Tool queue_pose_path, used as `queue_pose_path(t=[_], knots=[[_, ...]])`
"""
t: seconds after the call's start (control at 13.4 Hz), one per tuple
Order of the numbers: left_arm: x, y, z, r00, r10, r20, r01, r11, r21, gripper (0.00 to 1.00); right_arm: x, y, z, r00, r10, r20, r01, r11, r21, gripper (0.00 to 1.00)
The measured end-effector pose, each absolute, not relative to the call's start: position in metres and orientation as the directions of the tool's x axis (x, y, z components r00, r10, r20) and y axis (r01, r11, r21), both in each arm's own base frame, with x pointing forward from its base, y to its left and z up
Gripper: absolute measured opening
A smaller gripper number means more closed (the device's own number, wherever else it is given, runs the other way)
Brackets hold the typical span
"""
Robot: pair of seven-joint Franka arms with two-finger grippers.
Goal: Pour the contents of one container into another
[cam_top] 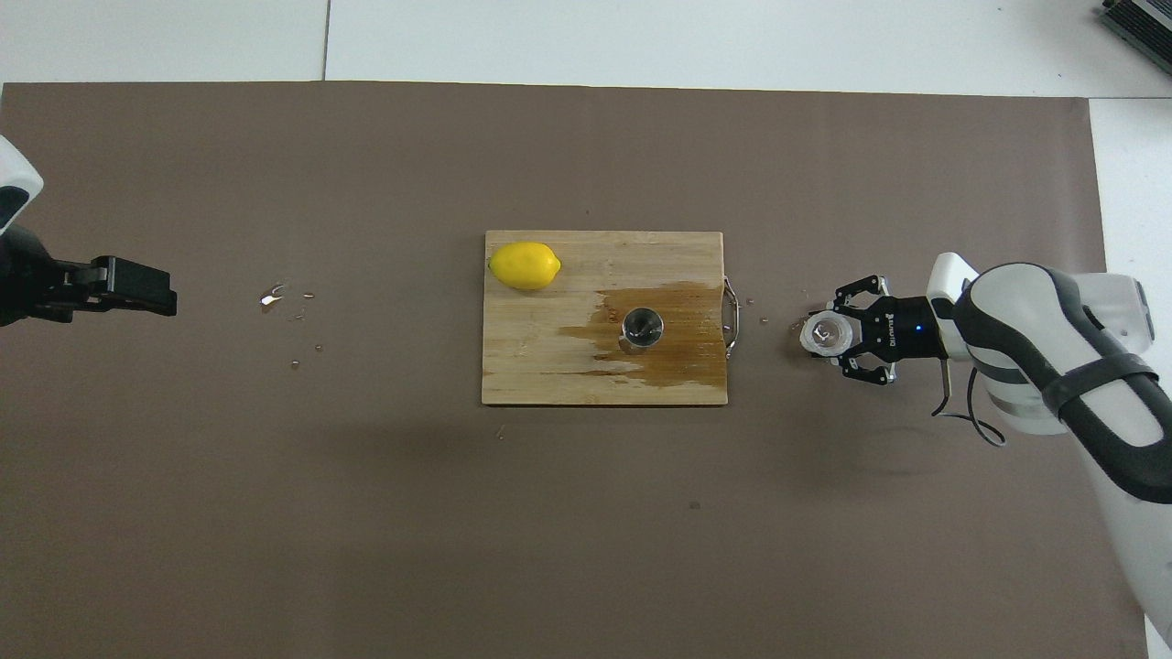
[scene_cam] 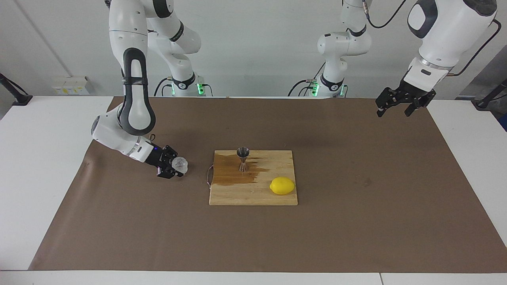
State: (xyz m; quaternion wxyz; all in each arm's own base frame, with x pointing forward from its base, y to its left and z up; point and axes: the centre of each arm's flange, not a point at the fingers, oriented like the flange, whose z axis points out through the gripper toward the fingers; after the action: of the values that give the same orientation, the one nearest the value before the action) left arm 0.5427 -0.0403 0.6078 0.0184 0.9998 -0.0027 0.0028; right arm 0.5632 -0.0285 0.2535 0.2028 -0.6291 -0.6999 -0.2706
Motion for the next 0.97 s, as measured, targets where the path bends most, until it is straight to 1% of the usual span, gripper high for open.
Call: queue_pose_path(t=[0.07, 0.15, 0.3, 0.37, 0.75, 0.97], knots=[[0.543, -0.04, 0.608, 1.0, -0.005, 0.006, -0.006, -0.999, 0.037, 1.0, 0.564, -0.027, 0.255, -0.129, 0.77, 0.624, 0.99, 0.063, 0.126, 0.56], [0.543, -0.04, 0.608, 1.0, -0.005, 0.006, -0.006, -0.999, 0.037, 1.0, 0.566, -0.025, 0.257, -0.129, 0.77, 0.625, 0.99, 0.063, 0.127, 0.66], [0.543, -0.04, 0.608, 1.0, -0.005, 0.006, -0.006, -0.999, 0.037, 1.0, 0.571, -0.018, 0.267, -0.116, 0.772, 0.625, 0.991, 0.047, 0.125, 0.91], [0.543, -0.04, 0.608, 1.0, -0.005, 0.006, -0.006, -0.999, 0.037, 1.0, 0.573, -0.013, 0.277, -0.108, 0.777, 0.62, 0.992, 0.041, 0.122, 0.99], [0.543, -0.04, 0.608, 1.0, -0.005, 0.006, -0.006, -0.999, 0.037, 1.0, 0.573, -0.006, 0.335, -0.01, 0.854, 0.52, 0.998, -0.022, 0.056, 1.0], [0.543, -0.04, 0.608, 1.0, -0.005, 0.006, -0.006, -0.999, 0.037, 1.0, 0.567, -0.008, 0.367, 0.098, 0.891, 0.444, 0.994, -0.106, -0.007, 1.0]])
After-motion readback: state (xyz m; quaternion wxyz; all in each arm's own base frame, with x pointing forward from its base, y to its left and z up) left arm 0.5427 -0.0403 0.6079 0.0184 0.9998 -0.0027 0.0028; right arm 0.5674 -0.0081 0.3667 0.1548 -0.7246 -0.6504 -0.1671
